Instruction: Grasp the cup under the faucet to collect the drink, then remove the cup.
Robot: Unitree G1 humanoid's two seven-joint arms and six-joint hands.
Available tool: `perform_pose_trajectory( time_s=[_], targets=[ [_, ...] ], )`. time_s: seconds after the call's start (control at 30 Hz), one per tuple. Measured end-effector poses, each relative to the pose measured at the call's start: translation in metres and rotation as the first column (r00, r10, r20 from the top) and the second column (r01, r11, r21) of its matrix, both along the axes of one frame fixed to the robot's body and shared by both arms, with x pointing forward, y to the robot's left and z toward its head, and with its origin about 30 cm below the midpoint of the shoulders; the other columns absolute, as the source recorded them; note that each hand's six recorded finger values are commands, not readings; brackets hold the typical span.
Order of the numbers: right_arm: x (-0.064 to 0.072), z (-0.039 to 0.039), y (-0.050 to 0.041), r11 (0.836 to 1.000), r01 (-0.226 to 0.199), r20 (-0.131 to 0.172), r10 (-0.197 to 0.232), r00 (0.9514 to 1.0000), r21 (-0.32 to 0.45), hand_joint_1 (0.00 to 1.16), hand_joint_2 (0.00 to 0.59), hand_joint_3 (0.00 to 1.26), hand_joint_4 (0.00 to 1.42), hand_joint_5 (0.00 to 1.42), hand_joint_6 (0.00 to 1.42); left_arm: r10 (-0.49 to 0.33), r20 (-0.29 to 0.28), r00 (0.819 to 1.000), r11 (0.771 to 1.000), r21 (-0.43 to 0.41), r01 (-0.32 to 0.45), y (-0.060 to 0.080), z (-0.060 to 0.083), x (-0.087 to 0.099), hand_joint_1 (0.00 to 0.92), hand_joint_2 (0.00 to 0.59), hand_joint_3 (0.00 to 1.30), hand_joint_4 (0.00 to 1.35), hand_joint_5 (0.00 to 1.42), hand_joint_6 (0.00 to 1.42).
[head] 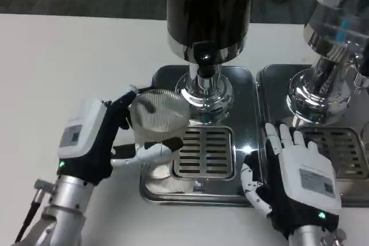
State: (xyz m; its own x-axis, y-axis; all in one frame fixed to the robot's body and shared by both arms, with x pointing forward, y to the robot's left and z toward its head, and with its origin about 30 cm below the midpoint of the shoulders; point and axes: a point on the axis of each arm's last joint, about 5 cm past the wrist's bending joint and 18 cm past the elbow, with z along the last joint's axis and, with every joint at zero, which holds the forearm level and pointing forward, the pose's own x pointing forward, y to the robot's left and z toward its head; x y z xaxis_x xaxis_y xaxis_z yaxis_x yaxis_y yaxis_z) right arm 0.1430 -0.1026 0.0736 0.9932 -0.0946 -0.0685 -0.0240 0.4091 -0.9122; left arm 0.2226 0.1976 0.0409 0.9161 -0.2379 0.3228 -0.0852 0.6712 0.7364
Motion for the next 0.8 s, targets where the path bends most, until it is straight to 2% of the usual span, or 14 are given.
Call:
perform_pose_trajectory(
  time_s=[0.1,0.3,0.63,0.8],
  targets=[
    [0.000,0.0003,0.0006,1.000,0.007,0.002,-0.007,1.0000,0.002,0.15,0.504,0.06,0.00,0.00,0.00,0.003,-0.016,1.000,1.000,-0.011,-0.003,-0.010,0.001,0.010,0.520,0.144,0.43,0.58,0.80,0.89],
    [0.001,0.0007,0.0022,1.000,0.028,0.012,-0.028,0.9995,0.009,0.15,0.505,0.06,0.00,0.00,0.00,-0.028,-0.058,0.998,0.999,0.029,0.029,-0.023,0.002,0.023,0.520,0.145,0.43,0.58,0.80,0.89],
    [0.001,0.0013,0.0046,0.999,0.049,0.016,-0.049,0.9987,0.018,0.16,0.505,0.06,0.00,0.00,0.00,-0.082,-0.066,0.994,0.995,0.059,0.086,-0.033,0.005,0.030,0.511,0.136,0.43,0.58,0.80,0.89],
    [0.001,0.0012,0.0047,0.998,0.054,0.014,-0.054,0.9985,0.018,0.16,0.505,0.06,0.00,0.00,0.00,-0.103,-0.061,0.993,0.992,0.066,0.107,-0.038,0.004,0.030,0.448,0.110,0.41,0.55,0.78,0.83]
  ],
)
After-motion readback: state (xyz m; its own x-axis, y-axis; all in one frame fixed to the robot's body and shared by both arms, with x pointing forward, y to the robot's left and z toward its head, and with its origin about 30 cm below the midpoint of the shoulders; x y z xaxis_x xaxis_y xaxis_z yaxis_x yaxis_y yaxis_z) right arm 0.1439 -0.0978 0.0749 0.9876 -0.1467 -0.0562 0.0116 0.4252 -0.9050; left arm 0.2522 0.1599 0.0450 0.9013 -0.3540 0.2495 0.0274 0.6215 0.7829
